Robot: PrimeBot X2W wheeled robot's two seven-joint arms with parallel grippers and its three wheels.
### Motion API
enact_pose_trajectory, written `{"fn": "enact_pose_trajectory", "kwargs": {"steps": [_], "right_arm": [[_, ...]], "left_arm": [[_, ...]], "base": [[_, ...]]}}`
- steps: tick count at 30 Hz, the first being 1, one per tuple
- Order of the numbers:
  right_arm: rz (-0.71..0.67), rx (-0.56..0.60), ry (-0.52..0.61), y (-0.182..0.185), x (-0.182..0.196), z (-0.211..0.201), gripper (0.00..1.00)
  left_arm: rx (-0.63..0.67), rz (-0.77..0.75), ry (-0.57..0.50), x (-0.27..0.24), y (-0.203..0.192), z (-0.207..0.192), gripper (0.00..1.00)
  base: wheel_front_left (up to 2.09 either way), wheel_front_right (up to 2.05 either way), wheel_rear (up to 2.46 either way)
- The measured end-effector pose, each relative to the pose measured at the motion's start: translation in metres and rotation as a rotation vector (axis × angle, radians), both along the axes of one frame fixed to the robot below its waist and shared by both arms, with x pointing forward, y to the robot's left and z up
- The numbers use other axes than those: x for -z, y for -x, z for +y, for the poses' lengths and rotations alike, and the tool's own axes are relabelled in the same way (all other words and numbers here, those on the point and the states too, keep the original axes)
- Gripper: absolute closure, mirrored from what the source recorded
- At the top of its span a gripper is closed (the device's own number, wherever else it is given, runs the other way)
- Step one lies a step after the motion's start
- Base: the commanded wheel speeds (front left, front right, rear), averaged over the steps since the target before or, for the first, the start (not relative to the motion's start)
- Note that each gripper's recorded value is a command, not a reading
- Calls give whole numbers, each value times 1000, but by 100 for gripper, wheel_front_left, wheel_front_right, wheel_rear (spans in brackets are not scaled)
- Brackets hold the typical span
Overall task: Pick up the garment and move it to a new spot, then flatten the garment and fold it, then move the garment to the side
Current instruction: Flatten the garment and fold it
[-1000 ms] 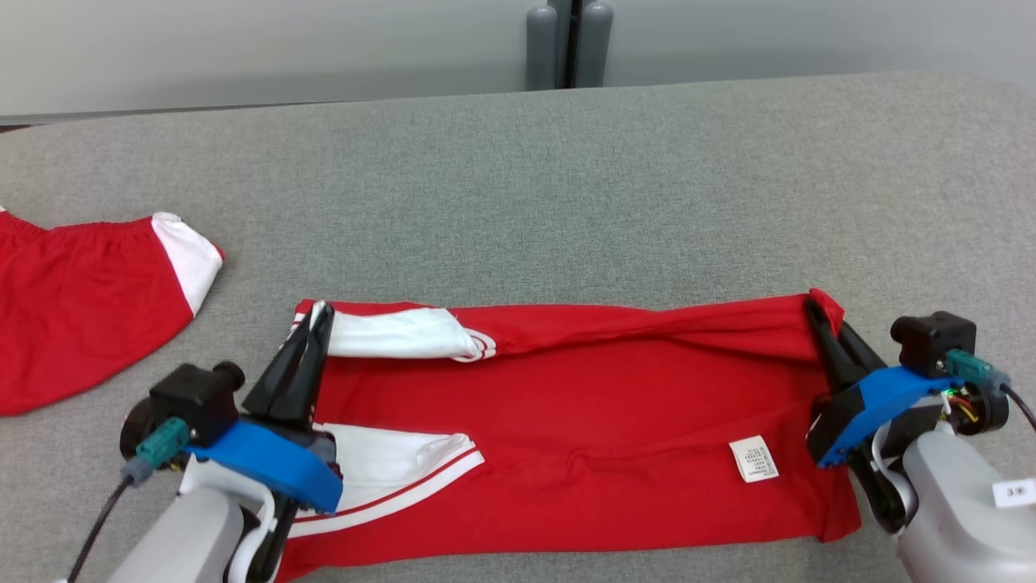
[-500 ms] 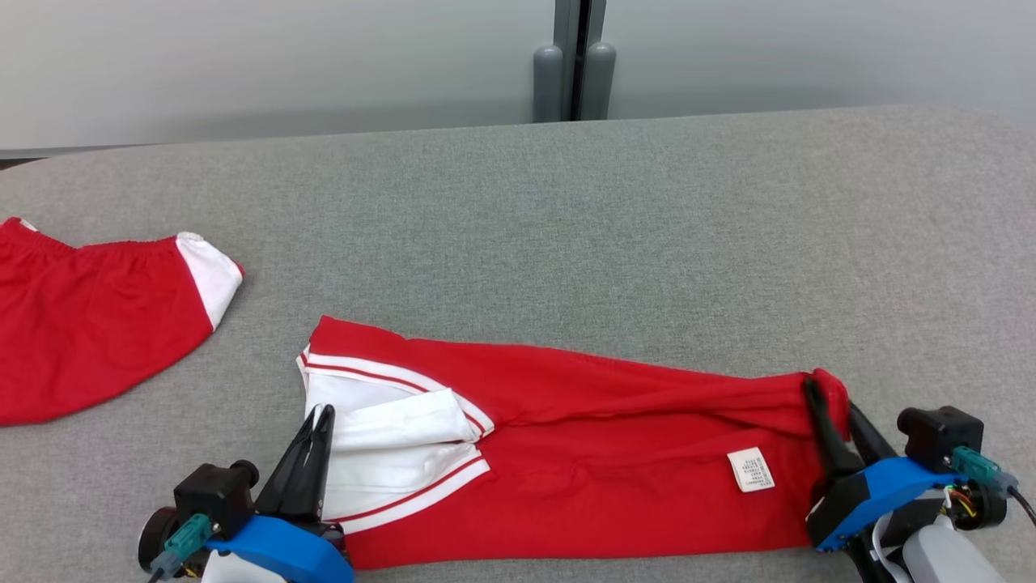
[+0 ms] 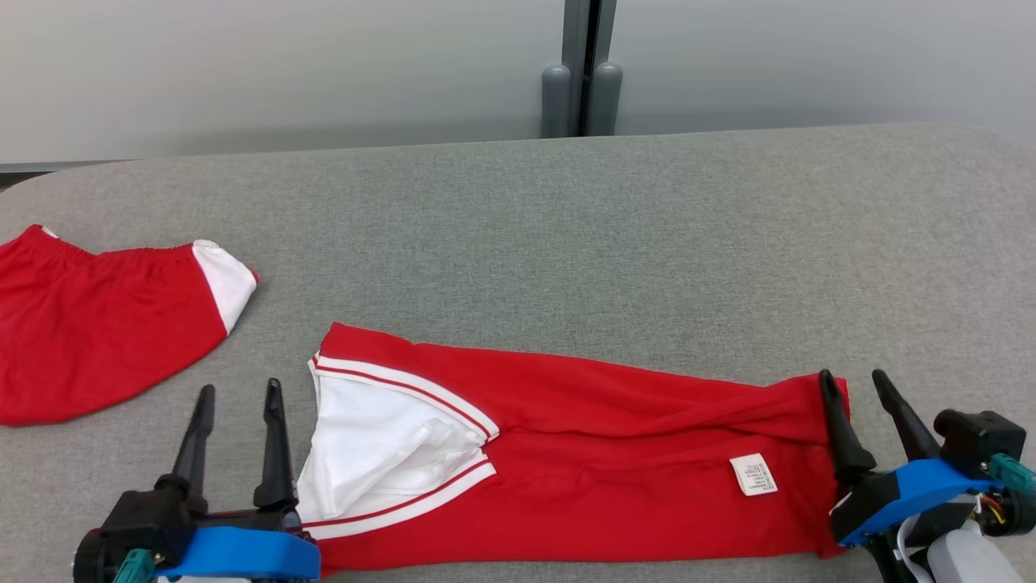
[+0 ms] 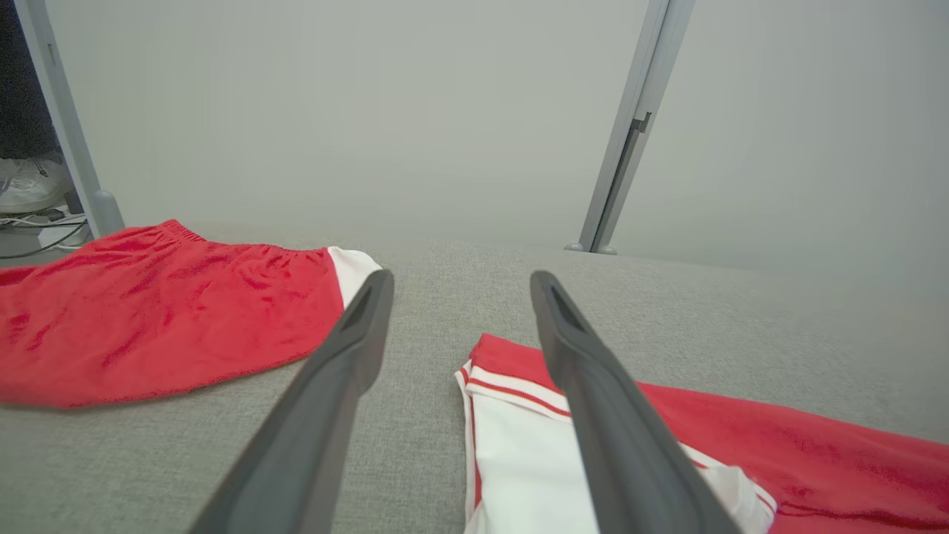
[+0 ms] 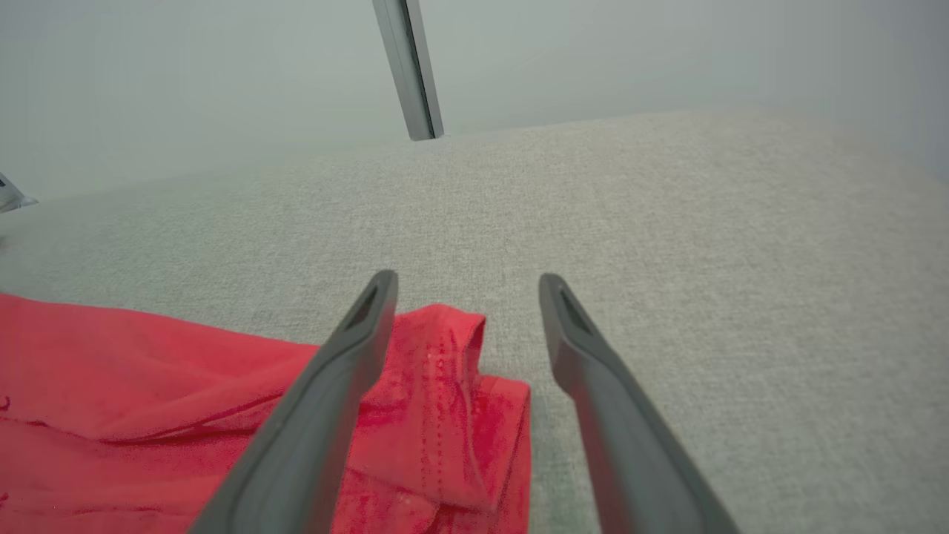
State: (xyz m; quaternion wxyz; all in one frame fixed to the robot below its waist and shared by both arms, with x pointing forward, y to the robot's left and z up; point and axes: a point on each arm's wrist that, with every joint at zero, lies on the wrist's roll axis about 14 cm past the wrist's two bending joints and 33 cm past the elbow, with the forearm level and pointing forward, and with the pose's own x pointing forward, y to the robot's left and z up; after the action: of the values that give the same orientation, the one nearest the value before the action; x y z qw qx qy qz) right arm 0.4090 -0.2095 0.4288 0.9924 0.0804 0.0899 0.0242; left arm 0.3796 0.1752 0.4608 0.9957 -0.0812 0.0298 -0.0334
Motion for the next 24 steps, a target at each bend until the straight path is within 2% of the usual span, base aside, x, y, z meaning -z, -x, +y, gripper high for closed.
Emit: {"fn": "enact_pose_trajectory", "kwargs": {"steps": [12, 18, 19, 20, 21, 22, 24], "right_arm": [[225, 26, -52, 23, 63, 8, 0], [252, 19, -76, 25, 70, 17, 0], [253, 19, -86, 25, 70, 19, 2], [253, 18, -94, 25, 70, 21, 46], [253, 18, -103, 25, 70, 23, 80], [251, 18, -114, 25, 69, 25, 100], [246, 19, -128, 25, 67, 26, 100]], "left_arm": [[-135, -36, -106, -12, 11, 36, 0], [-147, -19, -130, -7, 11, 39, 0], [-148, -15, -131, -6, 12, 38, 0], [-150, -12, -132, -5, 13, 38, 0], [-149, -8, -136, -4, 14, 38, 0], [-150, -4, -144, -3, 15, 37, 0], [-150, -2, -151, -2, 15, 37, 0]], "base": [[0, 0, 0], [0, 0, 0], [0, 0, 0], [0, 0, 0], [0, 0, 0], [0, 0, 0], [0, 0, 0]]}}
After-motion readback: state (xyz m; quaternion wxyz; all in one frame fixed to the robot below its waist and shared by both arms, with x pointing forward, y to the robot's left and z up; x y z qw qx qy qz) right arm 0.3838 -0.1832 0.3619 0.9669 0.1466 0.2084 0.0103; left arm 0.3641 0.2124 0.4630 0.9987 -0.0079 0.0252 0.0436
